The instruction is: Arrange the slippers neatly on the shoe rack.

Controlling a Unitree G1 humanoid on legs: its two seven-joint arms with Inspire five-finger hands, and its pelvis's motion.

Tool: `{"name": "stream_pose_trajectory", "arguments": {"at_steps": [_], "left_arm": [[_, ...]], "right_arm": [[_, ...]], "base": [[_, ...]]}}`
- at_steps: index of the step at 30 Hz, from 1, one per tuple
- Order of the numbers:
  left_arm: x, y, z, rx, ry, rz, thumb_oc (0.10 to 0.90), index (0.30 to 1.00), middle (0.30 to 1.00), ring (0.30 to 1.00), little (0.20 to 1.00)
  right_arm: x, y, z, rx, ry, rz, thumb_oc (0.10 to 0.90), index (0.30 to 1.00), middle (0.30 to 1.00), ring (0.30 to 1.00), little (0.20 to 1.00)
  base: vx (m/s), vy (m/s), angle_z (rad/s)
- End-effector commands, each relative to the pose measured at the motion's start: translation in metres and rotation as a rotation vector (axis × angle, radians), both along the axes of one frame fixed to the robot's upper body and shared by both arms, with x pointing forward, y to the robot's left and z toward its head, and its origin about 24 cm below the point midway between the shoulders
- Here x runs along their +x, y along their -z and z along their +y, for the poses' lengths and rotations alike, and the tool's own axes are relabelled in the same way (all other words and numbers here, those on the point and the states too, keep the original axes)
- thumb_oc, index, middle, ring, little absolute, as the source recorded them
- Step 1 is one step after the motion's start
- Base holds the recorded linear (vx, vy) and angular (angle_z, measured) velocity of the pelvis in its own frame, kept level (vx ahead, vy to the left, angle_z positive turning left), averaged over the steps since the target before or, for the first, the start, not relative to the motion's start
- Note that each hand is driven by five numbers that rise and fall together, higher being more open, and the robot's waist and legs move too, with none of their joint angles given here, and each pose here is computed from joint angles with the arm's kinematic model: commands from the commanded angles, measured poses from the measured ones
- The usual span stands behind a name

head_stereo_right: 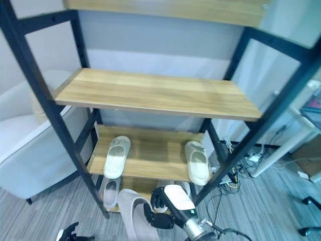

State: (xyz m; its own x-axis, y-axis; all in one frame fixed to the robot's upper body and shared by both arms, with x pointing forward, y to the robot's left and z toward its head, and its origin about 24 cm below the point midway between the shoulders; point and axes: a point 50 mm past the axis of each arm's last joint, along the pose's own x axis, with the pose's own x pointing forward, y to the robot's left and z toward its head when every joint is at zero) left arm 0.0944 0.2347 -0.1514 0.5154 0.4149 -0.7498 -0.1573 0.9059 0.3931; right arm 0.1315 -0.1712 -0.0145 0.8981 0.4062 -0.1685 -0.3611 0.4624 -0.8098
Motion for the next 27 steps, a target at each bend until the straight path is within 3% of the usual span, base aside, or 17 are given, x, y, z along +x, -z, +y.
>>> {"name": "stream_pose_trajectory", "arguments": {"at_steps": [1, 10, 15, 23, 27], "left_arm": [[0.058, -0.022, -0.001, 0.041, 0.059, -0.207, 0.800, 0.900, 0.900, 0.900, 0.900], [0.086, -0.040, 0.002, 0.047, 0.048, -0.345, 0.800, 0.900, 0.900, 0.900, 0.900], [0.117, -0.066, -0.002, 0.037, 0.079, -0.513, 0.800, 0.900, 0.900, 0.900, 0.900], [0.158, -0.115, -0.018, -0.005, 0.085, -0.809, 0.800, 0.900, 0.900, 0.900, 0.900], [0.172, -0.138, -0.017, 0.005, 0.007, -0.927, 0.800, 0.900, 0.900, 0.900, 0.900]], "right_arm": [[0.038, -0.051, 0.005, 0.147, 0.012, -0.306, 0.400, 0.300, 0.300, 0.300, 0.300], [0.055, -0.053, 0.012, 0.169, 0.013, -0.348, 0.400, 0.300, 0.300, 0.300, 0.300], [0.078, -0.072, 0.023, 0.187, -0.010, -0.460, 0.400, 0.300, 0.300, 0.300, 0.300], [0.113, -0.127, 0.044, 0.182, -0.060, -0.788, 0.400, 0.300, 0.300, 0.300, 0.300], [0.125, -0.163, 0.048, 0.223, -0.035, -0.976, 0.400, 0.300, 0.300, 0.300, 0.300]], "base": [[-0.17, 0.038, 0.16], [-0.16, 0.042, -0.07], [-0.15, 0.025, -0.26], [-0.11, 0.003, -0.01], [-0.10, -0.035, -0.19]]}}
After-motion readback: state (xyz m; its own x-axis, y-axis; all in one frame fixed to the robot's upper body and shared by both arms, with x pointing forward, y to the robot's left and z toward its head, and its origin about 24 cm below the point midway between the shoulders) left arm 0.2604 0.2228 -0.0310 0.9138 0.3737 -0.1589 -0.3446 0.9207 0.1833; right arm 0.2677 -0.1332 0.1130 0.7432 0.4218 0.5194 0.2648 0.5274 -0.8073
